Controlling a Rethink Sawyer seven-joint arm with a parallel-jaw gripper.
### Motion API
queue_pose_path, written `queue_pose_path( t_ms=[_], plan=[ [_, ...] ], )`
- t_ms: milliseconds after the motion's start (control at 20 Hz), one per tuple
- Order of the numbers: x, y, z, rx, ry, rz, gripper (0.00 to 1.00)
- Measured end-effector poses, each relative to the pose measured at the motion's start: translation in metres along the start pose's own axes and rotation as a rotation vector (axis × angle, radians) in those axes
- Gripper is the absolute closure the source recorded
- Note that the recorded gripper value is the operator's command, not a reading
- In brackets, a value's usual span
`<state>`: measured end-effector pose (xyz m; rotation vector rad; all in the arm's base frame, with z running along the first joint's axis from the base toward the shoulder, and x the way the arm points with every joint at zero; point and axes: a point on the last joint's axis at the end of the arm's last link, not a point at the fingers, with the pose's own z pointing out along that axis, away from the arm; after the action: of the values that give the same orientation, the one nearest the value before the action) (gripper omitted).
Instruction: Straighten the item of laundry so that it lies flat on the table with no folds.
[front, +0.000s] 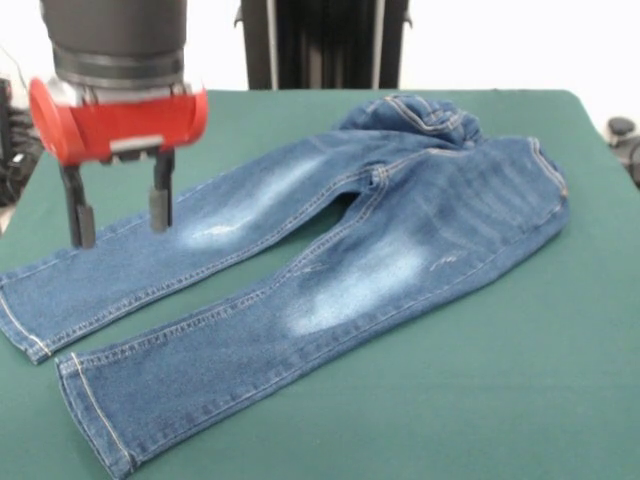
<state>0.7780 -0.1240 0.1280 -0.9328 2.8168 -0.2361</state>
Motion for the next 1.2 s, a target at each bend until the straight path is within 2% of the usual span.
queue_pose_path(
  t_ms=[250,450,800,1200],
  plan=[
    [-0.016,-0.007,-0.031,0.023,-0.036,0.011,0.00],
    [-0.023,-0.007,-0.046,0.029,-0.053,0.018,0.00],
    [-0.029,0.000,-0.058,0.043,-0.049,0.001,0.00],
    [-0.036,0.013,-0.057,0.036,-0.046,-0.017,0.00]
  ],
)
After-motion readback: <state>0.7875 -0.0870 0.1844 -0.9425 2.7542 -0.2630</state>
